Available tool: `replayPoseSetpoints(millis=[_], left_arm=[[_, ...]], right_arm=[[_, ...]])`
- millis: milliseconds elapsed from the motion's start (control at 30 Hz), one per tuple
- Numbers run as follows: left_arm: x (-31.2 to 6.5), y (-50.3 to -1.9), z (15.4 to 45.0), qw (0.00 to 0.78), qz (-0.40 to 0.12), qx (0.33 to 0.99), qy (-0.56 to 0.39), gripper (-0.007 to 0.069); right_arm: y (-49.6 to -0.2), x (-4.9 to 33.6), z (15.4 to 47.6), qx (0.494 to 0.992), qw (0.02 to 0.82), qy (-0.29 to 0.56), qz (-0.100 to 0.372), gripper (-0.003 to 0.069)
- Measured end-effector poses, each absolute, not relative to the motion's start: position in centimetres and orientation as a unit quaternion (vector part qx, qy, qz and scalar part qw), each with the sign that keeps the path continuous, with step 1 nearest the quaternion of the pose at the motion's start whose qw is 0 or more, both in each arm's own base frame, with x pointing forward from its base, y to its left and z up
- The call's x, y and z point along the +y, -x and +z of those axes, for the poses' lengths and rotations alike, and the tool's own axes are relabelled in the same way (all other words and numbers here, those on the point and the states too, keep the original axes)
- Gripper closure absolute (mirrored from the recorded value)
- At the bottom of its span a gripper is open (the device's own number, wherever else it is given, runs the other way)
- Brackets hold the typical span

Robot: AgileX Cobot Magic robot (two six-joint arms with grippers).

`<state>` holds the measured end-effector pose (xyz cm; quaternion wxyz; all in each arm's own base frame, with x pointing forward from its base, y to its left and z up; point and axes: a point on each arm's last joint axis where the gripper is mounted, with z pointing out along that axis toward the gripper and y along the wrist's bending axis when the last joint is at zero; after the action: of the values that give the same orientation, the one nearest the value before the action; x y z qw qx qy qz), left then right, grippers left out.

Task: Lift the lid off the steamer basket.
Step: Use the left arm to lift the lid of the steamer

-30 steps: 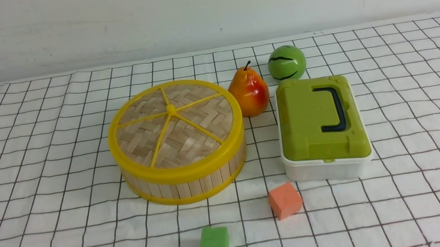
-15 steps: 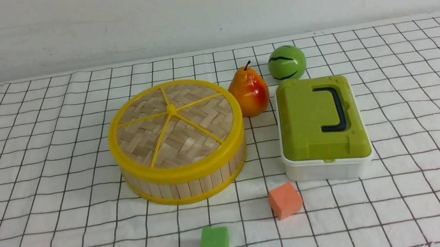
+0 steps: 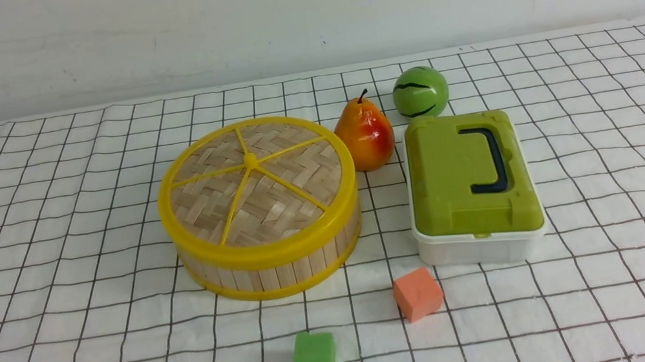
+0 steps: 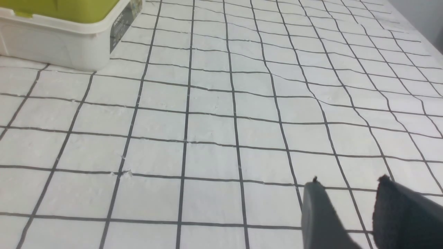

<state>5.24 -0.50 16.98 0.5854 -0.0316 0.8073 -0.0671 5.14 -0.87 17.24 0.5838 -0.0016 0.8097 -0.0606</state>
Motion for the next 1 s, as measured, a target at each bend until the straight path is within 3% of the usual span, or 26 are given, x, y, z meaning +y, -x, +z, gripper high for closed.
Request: replayPoseSetpoints(millis=[300, 433, 567, 667, 800, 867, 933, 967, 1000], left_arm=[[-0.5, -5.3, 17.0, 0.587, -0.067, 0.806, 0.031, 0.0638], [-0.4, -5.3, 17.0, 0.589, -0.042, 0.807, 0.011, 0.0638], [-0.3, -5.5, 18.0, 0.632, -0.035, 0.774, 0.002, 0.0638], [-0.3, -5.7, 20.3, 0.725, -0.043, 0.688, 0.009, 0.0638], [0.0, -4.7, 24.0, 0.854, -0.044, 0.518, 0.016, 0.0638], [0.1, -4.2, 24.8, 0.882, -0.044, 0.47, 0.018, 0.0638], [0.2, -2.8, 26.4, 0.929, -0.045, 0.366, 0.022, 0.0638], [0.2, -2.8, 26.4, 0.929, -0.045, 0.366, 0.022, 0.0638], [0.3, -1.9, 27.2, 0.95, -0.057, 0.305, 0.027, 0.0638]], right_arm=[[-5.1, -0.9, 17.2, 0.81, 0.584, 0.002, -0.061, 0.0419], [-5.1, -0.9, 17.2, 0.81, 0.584, 0.002, -0.061, 0.0419], [-5.1, -0.9, 17.2, 0.81, 0.584, 0.002, -0.061, 0.0419], [-5.1, -0.9, 17.2, 0.81, 0.584, 0.002, -0.061, 0.0419], [-5.1, -0.9, 17.2, 0.81, 0.584, 0.002, -0.061, 0.0419], [-5.1, -0.9, 17.2, 0.81, 0.584, 0.002, -0.061, 0.0419], [-5.1, -0.9, 17.2, 0.81, 0.584, 0.002, -0.061, 0.0419], [-5.1, -0.9, 17.2, 0.81, 0.584, 0.002, -0.061, 0.0419], [-5.1, -0.9, 17.2, 0.81, 0.584, 0.002, -0.061, 0.0419]])
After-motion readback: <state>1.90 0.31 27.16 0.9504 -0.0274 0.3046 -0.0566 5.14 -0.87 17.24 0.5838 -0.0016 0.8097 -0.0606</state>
